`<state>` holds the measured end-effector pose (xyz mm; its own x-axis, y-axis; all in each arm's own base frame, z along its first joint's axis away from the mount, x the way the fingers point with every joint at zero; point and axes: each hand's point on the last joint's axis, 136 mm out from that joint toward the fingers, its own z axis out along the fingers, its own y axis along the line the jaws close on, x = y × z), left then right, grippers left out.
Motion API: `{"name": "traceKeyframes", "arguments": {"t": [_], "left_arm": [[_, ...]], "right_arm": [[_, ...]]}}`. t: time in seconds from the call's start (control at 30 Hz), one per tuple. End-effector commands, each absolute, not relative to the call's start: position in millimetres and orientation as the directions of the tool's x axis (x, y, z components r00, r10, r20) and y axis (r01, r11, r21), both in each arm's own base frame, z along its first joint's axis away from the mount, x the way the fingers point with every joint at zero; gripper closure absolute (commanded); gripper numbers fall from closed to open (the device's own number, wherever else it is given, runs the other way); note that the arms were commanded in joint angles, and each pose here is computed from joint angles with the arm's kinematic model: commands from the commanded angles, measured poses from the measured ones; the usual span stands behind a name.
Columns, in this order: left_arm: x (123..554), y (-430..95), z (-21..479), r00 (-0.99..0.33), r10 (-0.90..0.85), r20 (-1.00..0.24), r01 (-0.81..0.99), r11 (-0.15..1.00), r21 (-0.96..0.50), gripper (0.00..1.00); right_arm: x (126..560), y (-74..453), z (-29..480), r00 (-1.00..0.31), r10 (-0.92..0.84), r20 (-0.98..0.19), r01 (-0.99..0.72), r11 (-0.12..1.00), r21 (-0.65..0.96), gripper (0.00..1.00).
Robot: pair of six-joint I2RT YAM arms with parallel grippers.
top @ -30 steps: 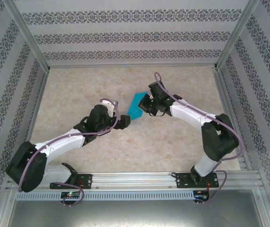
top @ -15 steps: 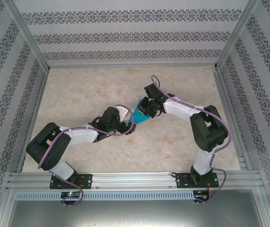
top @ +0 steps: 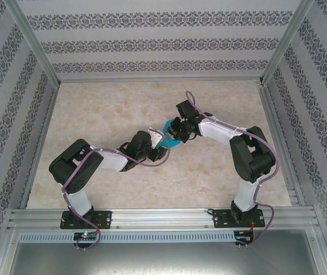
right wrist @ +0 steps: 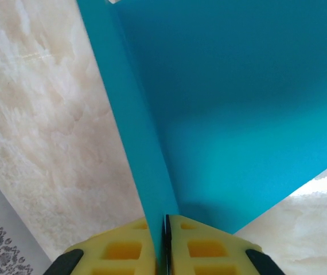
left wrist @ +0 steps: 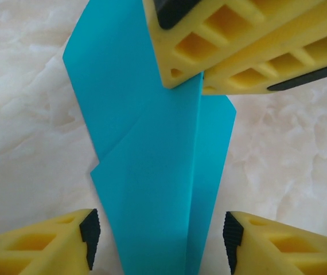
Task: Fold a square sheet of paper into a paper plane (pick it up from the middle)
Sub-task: Fourth fold the wing at the center of the table.
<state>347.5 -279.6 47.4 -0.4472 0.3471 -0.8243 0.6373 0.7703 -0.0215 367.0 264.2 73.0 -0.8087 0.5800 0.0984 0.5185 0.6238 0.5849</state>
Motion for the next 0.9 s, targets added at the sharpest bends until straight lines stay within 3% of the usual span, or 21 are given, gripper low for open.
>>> {"name": "traceKeyframes", "arguments": {"t": [0.0, 0.1, 0.37, 0.6, 0.87], "left_arm": [[357, -292, 66, -0.367, 0.330, -0.870, 0.650, 0.760, 0.014, 0.45], [358, -291, 63, -0.365, 0.339, -0.867, 0.648, 0.761, 0.025, 0.54], [358, -291, 59, -0.352, 0.353, -0.867, 0.657, 0.753, 0.040, 0.66], [355, -296, 57, -0.354, 0.353, -0.866, 0.676, 0.736, 0.023, 0.61], [359, -301, 54, -0.370, 0.341, -0.864, 0.677, 0.736, 0.001, 0.59]], "right_arm": [[369, 265, 74, -0.801, 0.583, 0.137, 0.542, 0.607, 0.581, 0.86], [368, 267, 74, -0.803, 0.579, 0.143, 0.541, 0.607, 0.582, 0.80], [369, 266, 74, -0.812, 0.564, 0.152, 0.534, 0.612, 0.583, 0.79], [368, 259, 74, -0.814, 0.562, 0.144, 0.532, 0.622, 0.575, 0.91], [368, 264, 76, -0.815, 0.557, 0.162, 0.533, 0.610, 0.587, 0.91]]}}
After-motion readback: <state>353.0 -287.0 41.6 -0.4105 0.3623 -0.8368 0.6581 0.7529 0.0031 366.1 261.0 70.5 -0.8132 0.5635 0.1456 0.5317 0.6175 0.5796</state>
